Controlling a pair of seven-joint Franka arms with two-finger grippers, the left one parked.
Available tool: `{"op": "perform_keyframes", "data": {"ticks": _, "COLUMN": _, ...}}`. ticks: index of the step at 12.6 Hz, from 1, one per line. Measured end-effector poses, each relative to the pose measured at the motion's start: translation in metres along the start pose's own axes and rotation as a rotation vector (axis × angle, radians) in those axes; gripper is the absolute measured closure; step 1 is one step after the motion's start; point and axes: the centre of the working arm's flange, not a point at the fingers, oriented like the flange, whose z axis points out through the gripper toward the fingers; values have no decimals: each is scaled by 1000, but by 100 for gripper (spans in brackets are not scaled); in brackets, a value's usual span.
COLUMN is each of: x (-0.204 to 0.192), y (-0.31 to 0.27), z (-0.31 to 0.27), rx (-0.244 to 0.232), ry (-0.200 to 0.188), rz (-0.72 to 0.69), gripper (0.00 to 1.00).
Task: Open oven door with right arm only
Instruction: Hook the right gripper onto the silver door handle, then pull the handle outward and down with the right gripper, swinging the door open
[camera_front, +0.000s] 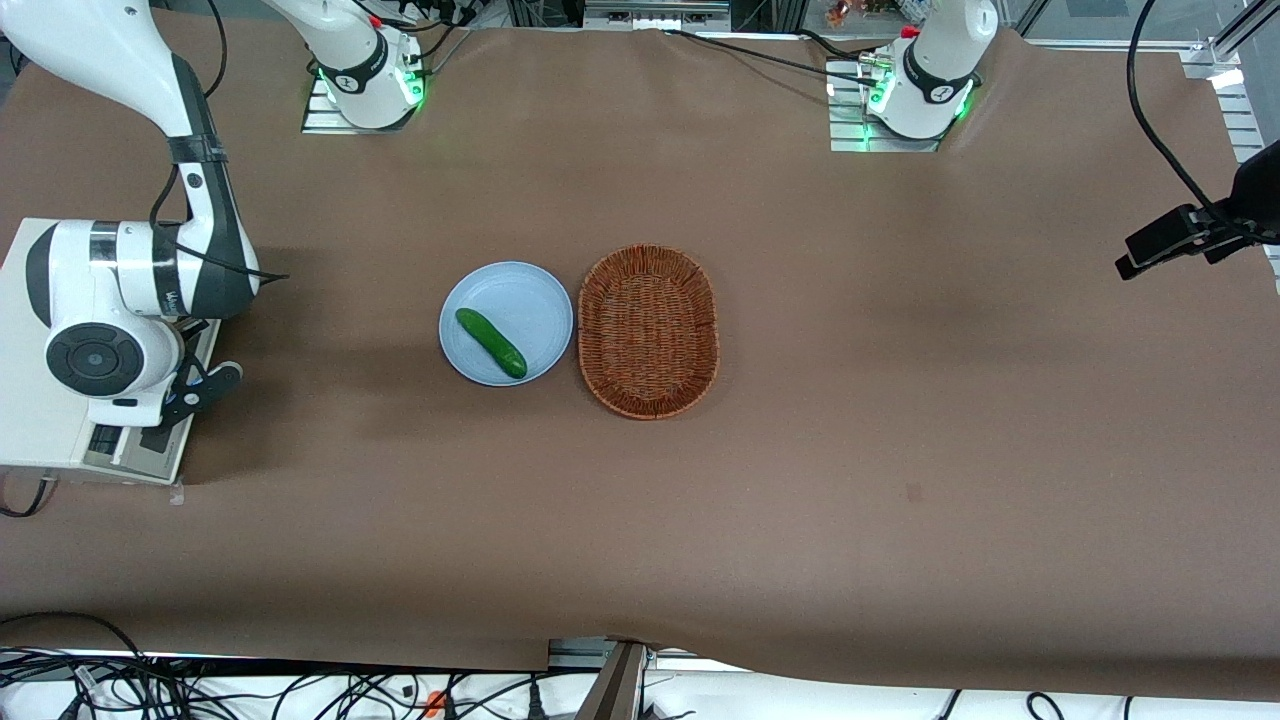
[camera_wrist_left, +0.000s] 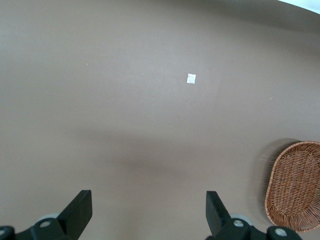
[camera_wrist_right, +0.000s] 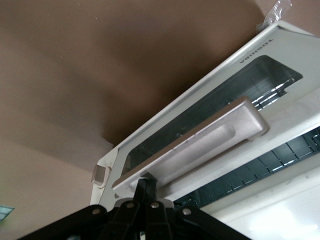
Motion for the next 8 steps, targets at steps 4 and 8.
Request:
{"op": "perform_keyframes", "data": {"ticks": 4, "x": 7, "y": -6, "z": -1, "rx": 15, "ry": 22, "rz": 1, "gripper": 99}}
{"op": "perform_keyframes", "data": {"ticks": 8, "x": 20, "y": -15, "z": 0, "rx": 40, "ry": 57, "rz": 14, "gripper": 99}}
